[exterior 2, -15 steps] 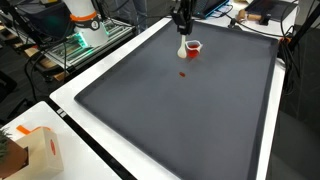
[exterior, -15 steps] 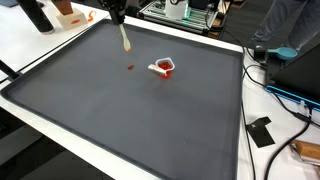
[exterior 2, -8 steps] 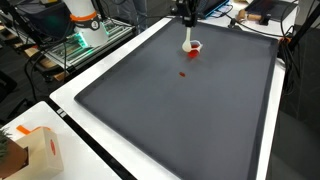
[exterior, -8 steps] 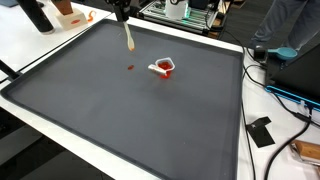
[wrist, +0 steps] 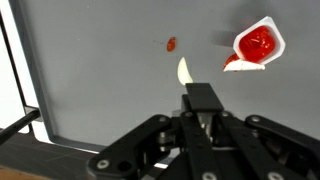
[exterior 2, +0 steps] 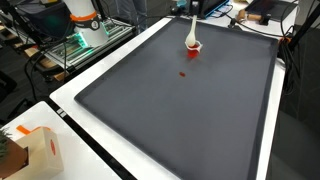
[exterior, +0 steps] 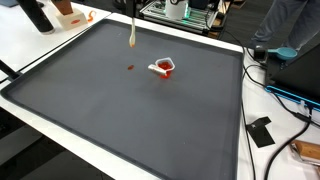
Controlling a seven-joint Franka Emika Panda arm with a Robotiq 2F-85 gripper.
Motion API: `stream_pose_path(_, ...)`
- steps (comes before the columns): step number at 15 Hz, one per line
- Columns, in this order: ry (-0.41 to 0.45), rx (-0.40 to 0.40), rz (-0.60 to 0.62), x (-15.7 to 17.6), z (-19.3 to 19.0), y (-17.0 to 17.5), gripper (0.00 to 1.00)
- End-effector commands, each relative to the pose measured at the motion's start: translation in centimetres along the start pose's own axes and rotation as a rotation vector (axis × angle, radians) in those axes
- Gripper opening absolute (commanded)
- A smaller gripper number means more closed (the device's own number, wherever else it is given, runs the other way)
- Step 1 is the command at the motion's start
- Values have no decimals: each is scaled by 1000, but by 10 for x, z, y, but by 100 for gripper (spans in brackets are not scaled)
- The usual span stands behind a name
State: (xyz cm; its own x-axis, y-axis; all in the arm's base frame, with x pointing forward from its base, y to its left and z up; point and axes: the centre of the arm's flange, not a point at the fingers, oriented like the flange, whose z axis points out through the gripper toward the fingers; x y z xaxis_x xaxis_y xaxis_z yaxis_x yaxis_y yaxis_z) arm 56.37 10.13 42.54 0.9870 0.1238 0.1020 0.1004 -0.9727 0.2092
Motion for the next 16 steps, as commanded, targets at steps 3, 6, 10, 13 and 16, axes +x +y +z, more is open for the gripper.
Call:
stream_pose_path(3, -42, -229, -15, 0, 8, -41, 3)
stream_pose_path(6, -37, -355, -14, -1, 17, -60, 3)
stream_pose_path(10, -8, -484, -3, 1, 32, -82, 3)
stream_pose_path(13, 20, -541, 3, 2, 47, -96, 3)
stream_pose_path(16, 52, -571, 20, 2, 63, -107, 3)
